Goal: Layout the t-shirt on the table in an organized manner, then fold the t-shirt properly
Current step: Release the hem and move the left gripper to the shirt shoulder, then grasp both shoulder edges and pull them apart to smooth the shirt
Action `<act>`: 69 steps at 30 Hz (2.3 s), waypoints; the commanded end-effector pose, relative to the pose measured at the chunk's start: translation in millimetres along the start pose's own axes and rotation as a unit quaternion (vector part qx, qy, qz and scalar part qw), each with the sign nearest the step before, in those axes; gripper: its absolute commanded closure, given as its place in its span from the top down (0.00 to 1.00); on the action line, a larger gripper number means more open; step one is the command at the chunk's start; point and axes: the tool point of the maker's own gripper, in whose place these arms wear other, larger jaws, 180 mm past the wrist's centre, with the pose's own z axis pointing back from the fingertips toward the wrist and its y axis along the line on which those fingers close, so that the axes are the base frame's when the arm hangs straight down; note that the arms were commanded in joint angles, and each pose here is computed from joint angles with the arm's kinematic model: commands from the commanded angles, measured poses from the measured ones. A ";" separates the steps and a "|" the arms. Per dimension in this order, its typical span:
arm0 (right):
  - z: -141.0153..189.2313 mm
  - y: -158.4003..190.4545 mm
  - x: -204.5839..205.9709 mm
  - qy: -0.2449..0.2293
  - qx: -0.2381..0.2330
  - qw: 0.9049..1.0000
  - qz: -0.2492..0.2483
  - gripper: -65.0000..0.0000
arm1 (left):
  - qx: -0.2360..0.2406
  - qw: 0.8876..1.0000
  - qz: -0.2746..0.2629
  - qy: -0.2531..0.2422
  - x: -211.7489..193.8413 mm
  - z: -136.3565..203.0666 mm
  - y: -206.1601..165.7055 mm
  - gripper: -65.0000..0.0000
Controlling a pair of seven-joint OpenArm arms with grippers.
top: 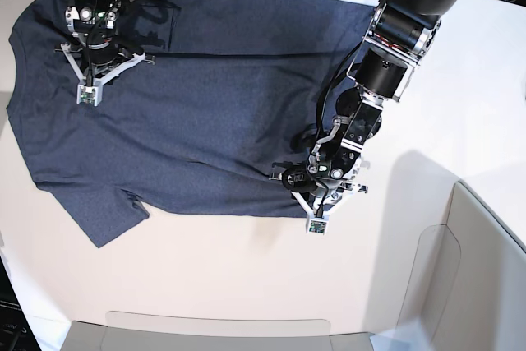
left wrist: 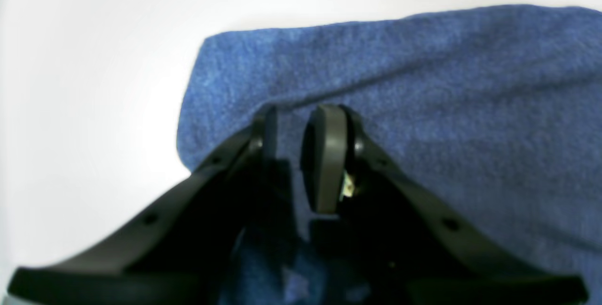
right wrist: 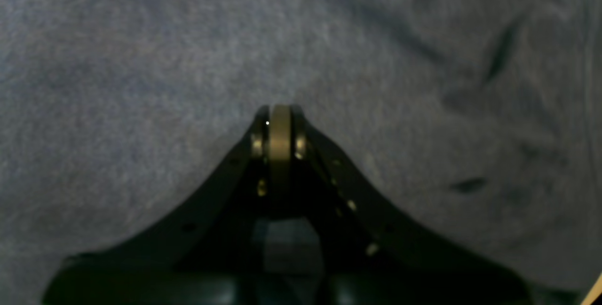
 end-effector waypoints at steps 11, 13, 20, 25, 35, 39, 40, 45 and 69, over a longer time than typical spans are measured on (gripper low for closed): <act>9.9 52.6 42.0 -0.062 0.063 0.996 0.033 0.00 | 0.077 0.996 -0.022 -0.035 66.9 -13.7 53.9 0.20; 10.5 61.8 53.0 -0.075 0.073 0.994 0.036 0.00 | 0.082 0.995 -0.023 -0.045 73.2 -14.5 58.5 0.20; 20.1 90.7 107.1 -0.137 0.103 0.985 -0.009 0.00 | 0.031 0.975 0.188 -0.115 116.3 36.8 100.9 0.20; 38.2 110.0 139.9 -0.180 0.130 0.974 -0.039 0.00 | -0.152 0.948 0.228 -0.162 128.6 119.7 81.6 0.20; 44.6 104.1 113.2 -0.156 0.179 0.967 -0.098 0.00 | -0.196 0.963 0.179 -0.050 -10.0 180.3 46.5 0.20; 42.2 74.1 100.0 -0.151 0.180 0.965 -0.120 0.00 | -0.217 0.966 0.140 -0.001 -56.0 199.1 17.4 0.20; 41.9 68.1 96.9 -0.146 0.181 0.965 -0.123 0.00 | -0.228 0.965 0.127 0.020 -69.5 200.3 6.7 0.20; 39.5 23.5 71.0 -0.114 0.151 0.972 -0.137 0.00 | -0.261 0.959 0.078 0.080 -122.1 208.8 -24.6 0.20; 38.4 -198.0 -30.1 -0.017 -0.165 0.976 -0.141 0.00 | -0.056 0.980 -0.122 0.147 -208.8 173.2 56.3 0.20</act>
